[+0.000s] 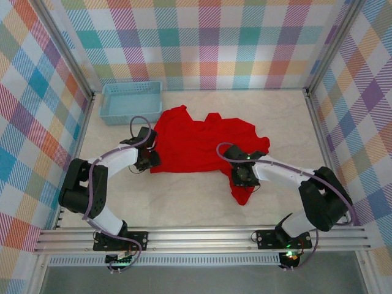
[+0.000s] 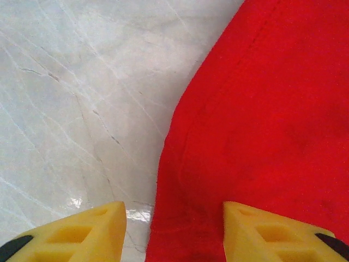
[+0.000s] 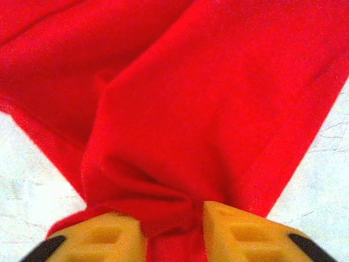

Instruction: Fold the inside-out t-shirt

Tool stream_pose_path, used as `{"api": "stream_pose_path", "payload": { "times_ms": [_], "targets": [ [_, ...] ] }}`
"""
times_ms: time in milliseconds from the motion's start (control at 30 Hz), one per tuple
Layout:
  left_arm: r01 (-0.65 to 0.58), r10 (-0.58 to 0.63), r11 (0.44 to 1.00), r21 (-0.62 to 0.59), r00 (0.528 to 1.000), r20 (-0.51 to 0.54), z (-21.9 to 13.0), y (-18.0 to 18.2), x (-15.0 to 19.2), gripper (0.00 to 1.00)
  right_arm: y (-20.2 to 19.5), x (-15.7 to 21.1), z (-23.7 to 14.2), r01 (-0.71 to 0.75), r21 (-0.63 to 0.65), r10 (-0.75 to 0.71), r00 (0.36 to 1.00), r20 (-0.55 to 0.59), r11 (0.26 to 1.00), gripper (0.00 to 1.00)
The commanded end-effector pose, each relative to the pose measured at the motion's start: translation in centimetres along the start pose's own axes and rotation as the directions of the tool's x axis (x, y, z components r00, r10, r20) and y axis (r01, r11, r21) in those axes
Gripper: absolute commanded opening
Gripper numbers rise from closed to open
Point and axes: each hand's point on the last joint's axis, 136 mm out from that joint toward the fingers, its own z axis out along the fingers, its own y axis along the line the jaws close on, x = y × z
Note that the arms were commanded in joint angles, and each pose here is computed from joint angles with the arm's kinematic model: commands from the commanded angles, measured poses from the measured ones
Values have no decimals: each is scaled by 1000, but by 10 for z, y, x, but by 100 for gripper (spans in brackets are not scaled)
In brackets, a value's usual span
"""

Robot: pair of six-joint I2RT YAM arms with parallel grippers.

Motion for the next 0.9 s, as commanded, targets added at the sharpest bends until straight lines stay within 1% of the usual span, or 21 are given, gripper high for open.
{"api": "stream_pose_path", "payload": {
  "times_ms": [0,133,267,367,567,667,733,800,867],
  "targets": [
    [4,-5,999,-47,1000,-13,3,11,1,48,-11,-8,-3,11,75,-13,1000,27,997,25],
    [-9,9,1000,-3,1000,-28,1,1,5,43,-27,-10,-13,6,117,-14,998,62,993,12],
    [-69,69,997,-37,997,-21,-6,-7,11,37,-33,-10,-17,-13,103,5,997,80,995,6],
    [-84,83,995,-51,996,-30,-6,-9,15,33,-34,-9,-17,-15,101,7,997,79,995,1],
    [-105,102,992,-75,994,-50,6,-9,17,32,-37,-13,-27,-17,93,7,995,102,996,0],
    [-115,110,989,-92,992,-62,10,-9,14,27,-39,-14,-33,-14,91,4,994,114,996,0],
    [-114,109,989,-95,992,-62,9,-9,13,19,-44,-14,-38,-18,100,5,993,122,995,0],
    [-105,102,990,-95,994,-40,4,-9,10,13,-50,-15,-41,-32,109,17,991,135,994,0],
    [-99,99,991,-88,995,-6,-4,-8,6,9,-59,-15,-44,-57,121,40,990,136,991,0]
  ]
}}
